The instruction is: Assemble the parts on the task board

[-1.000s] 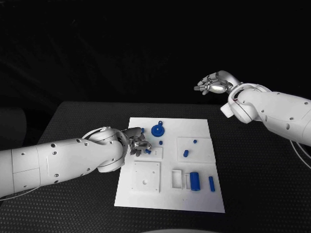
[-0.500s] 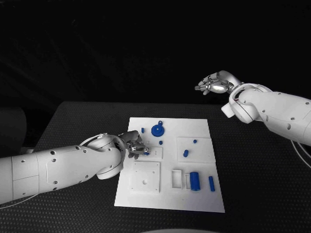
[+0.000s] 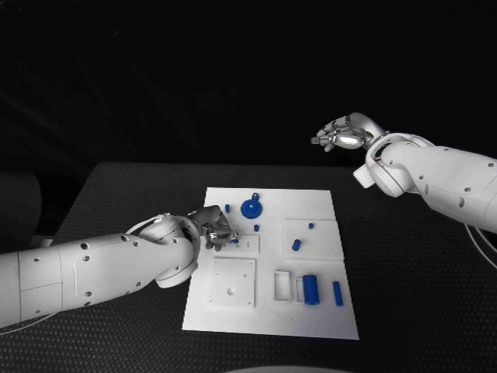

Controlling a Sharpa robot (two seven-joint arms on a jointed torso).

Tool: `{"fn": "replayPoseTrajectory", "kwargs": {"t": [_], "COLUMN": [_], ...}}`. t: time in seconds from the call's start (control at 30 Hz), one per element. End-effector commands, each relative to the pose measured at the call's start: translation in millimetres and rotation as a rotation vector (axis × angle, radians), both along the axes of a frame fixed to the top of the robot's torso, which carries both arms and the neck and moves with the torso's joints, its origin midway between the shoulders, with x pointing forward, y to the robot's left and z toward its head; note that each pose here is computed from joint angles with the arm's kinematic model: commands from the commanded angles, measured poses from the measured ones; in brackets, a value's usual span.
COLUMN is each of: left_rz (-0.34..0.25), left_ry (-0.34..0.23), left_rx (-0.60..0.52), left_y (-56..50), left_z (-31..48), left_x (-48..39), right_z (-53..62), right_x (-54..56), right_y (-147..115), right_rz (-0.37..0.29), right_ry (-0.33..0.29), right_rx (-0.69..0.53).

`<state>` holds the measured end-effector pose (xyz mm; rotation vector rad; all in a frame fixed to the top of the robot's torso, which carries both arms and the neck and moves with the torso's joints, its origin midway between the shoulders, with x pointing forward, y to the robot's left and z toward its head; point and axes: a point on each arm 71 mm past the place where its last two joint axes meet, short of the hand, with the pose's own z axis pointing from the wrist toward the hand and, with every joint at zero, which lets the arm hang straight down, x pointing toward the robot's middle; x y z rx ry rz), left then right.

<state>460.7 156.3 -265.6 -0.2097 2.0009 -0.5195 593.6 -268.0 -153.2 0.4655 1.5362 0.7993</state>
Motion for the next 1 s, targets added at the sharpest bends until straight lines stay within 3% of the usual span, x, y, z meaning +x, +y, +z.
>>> {"fn": "replayPoseTrajectory", "kwargs": {"t": [0.03, 0.53, 1.0], "left_rz": [-0.010, -0.039, -0.034], "left_ry": [-0.044, 0.009, 0.008], "left_rx": [-0.025, 0.010, 0.011], "left_y": [-2.9, -6.9, -6.7], "left_z": [3.1, -5.1, -8.2], "left_x": [0.2, -1.2, -0.5], "right_z": [-0.4, -0.6, -0.6], "right_x": [-0.2, -0.6, -0.8], "right_y": [1.1, 2.1, 1.8], "right_rz": [0.011, 0.015, 0.015], "right_ry": [0.008, 0.010, 0.010], "right_rx": [0.003, 0.004, 0.004]}}
